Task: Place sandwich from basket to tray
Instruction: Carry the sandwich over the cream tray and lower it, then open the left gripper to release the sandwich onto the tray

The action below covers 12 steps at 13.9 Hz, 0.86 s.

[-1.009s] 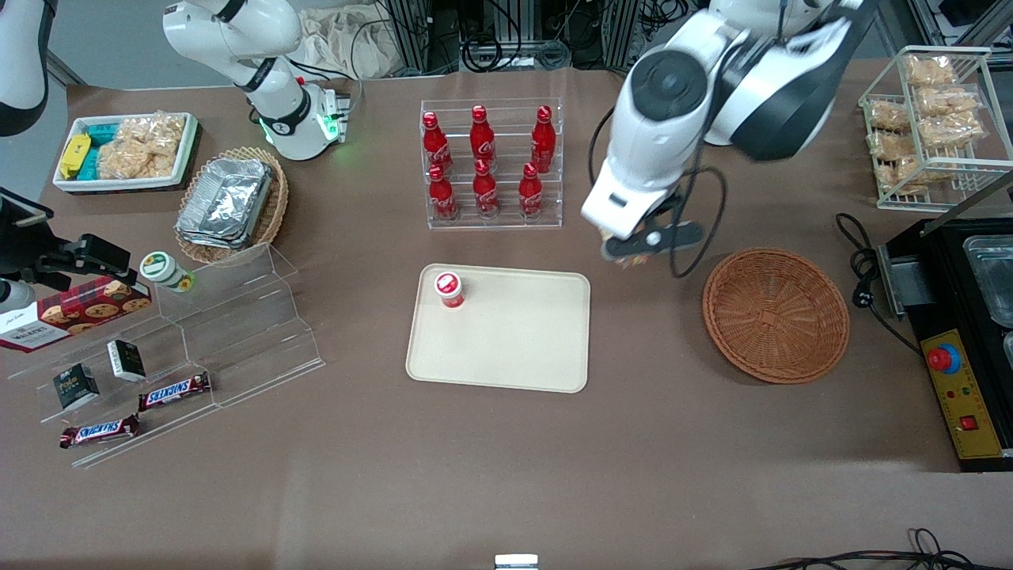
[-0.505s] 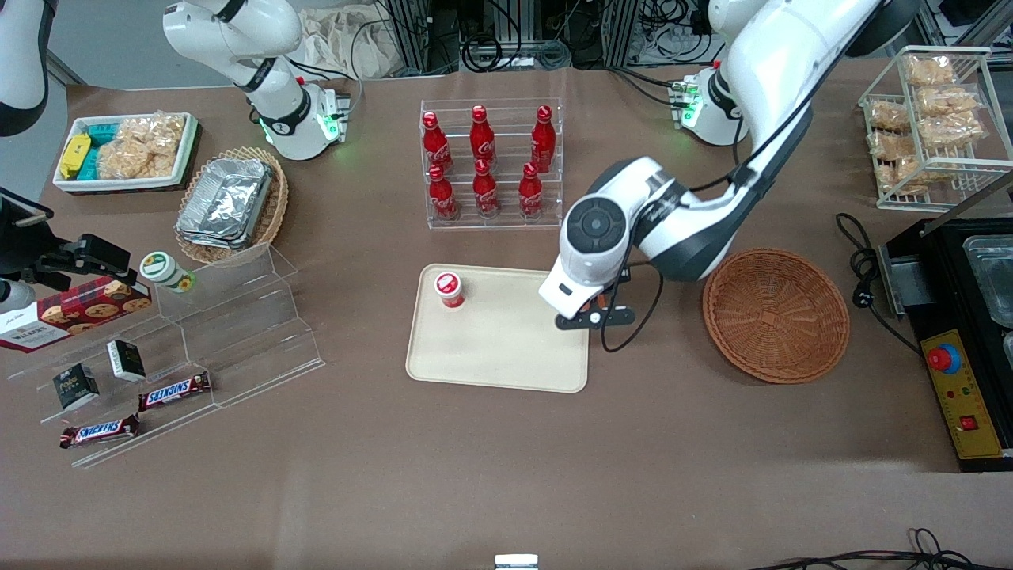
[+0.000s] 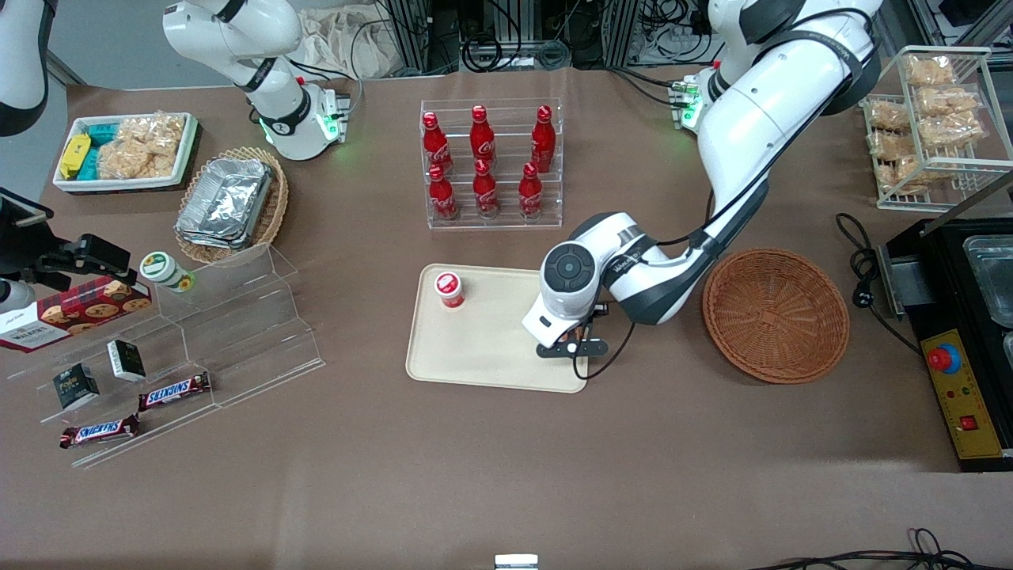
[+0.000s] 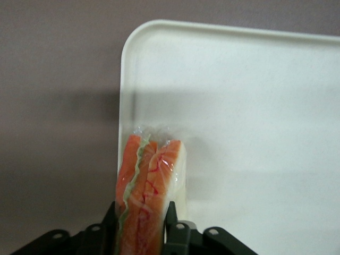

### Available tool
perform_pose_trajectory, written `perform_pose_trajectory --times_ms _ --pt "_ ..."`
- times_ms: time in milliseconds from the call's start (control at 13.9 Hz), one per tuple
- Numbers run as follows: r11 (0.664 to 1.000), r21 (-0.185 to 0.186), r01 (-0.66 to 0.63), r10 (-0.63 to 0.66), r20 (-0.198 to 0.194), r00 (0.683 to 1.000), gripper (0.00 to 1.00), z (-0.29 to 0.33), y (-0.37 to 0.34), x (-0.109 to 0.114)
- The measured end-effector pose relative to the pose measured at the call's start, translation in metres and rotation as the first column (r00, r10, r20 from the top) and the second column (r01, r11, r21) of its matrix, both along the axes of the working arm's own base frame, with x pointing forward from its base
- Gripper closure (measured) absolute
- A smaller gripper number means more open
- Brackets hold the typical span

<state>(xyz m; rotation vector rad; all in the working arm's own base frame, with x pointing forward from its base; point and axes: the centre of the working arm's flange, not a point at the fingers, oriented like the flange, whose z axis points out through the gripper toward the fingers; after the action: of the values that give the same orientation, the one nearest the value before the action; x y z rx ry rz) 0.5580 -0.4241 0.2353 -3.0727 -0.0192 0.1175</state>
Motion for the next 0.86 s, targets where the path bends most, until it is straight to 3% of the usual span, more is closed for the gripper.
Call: perform_pose_trajectory --times_ms 360,432,649,865 --pt "0.996 -0.018 -0.085 0.086 0.046 0.995 0.05 0.017 -0.007 0.012" --pt "0.993 -0.03 -0.115 0.117 0.064 0.991 0.0 0.028 -0.008 0.018" --pt "0.973 -0.05 -0.227 0.232 0.14 0.963 0.0 0.091 -0.005 0.026" --pt "0.947 -0.008 -0.32 0.317 0.178 0.932 0.0 0.17 0.01 0.015"
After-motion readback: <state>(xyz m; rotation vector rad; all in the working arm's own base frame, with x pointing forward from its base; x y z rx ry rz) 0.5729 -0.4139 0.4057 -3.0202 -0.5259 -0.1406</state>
